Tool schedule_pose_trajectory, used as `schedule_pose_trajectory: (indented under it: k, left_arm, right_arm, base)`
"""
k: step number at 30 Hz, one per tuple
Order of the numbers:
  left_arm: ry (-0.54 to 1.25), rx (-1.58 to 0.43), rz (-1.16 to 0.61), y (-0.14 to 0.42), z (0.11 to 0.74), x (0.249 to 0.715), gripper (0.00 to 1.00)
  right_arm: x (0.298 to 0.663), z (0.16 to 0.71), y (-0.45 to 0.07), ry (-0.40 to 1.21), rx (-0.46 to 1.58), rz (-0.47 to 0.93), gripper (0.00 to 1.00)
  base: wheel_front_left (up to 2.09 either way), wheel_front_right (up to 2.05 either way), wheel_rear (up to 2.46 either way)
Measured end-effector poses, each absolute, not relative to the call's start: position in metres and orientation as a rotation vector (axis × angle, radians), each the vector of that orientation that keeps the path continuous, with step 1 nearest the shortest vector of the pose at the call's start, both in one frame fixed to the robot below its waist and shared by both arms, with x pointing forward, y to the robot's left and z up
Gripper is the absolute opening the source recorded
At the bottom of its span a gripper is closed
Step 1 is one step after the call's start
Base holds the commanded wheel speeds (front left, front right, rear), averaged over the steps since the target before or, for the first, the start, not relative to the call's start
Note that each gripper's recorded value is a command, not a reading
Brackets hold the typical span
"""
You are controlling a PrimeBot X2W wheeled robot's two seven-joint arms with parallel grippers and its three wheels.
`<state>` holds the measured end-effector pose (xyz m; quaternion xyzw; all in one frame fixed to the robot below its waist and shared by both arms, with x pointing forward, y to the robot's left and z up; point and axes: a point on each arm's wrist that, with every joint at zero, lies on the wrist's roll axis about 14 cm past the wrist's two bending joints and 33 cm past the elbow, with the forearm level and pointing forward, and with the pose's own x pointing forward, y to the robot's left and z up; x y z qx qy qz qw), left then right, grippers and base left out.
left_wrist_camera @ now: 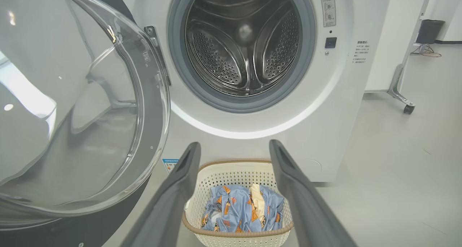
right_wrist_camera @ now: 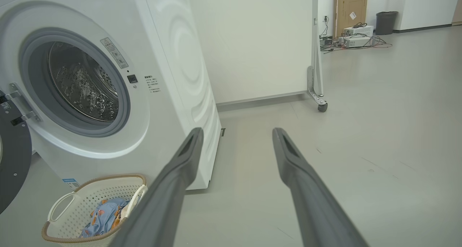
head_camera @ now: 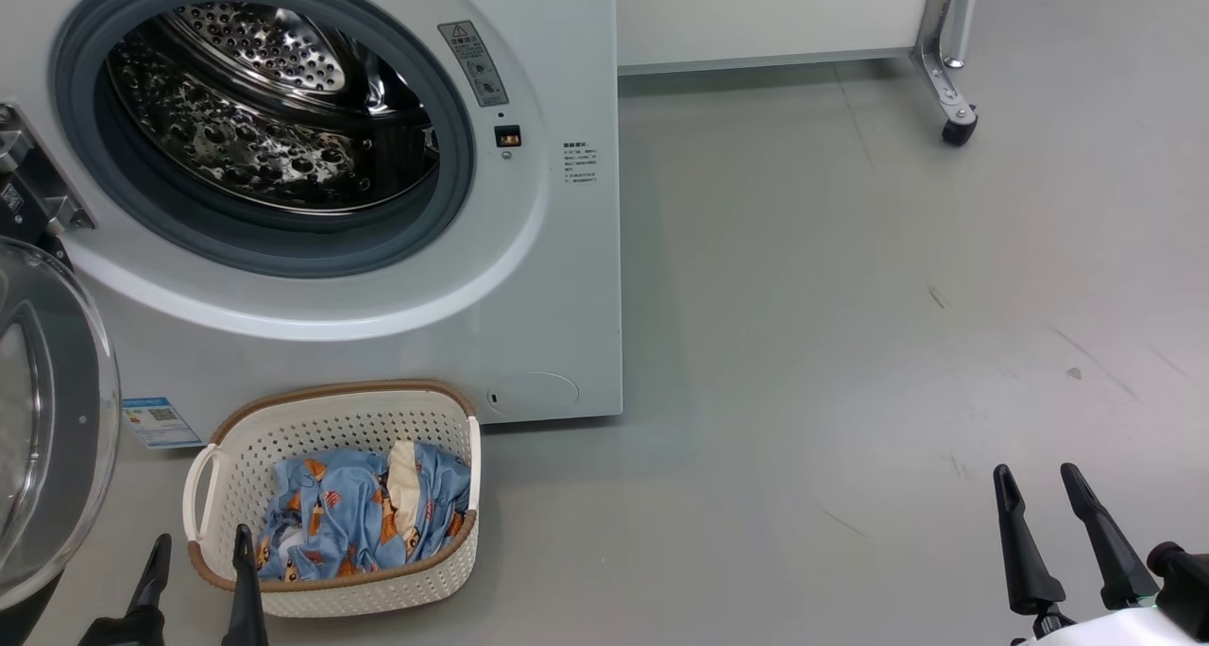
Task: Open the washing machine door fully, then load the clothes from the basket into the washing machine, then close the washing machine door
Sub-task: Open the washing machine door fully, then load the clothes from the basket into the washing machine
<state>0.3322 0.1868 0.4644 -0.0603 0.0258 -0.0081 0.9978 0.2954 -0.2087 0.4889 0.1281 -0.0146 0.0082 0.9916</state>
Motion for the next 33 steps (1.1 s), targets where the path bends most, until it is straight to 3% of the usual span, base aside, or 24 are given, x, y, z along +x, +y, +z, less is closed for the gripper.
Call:
schedule_pose_trajectory:
  k: [33]
  left_arm:
    - [0.058, -0.136, 0.054, 0.2, 0.462, 0.324, 1.0]
  right_arm:
    - [0.301, 0.484, -0.194, -0.007, 0.264, 0.059, 1.0]
  base:
    - [0.01, -0.02, 0.01]
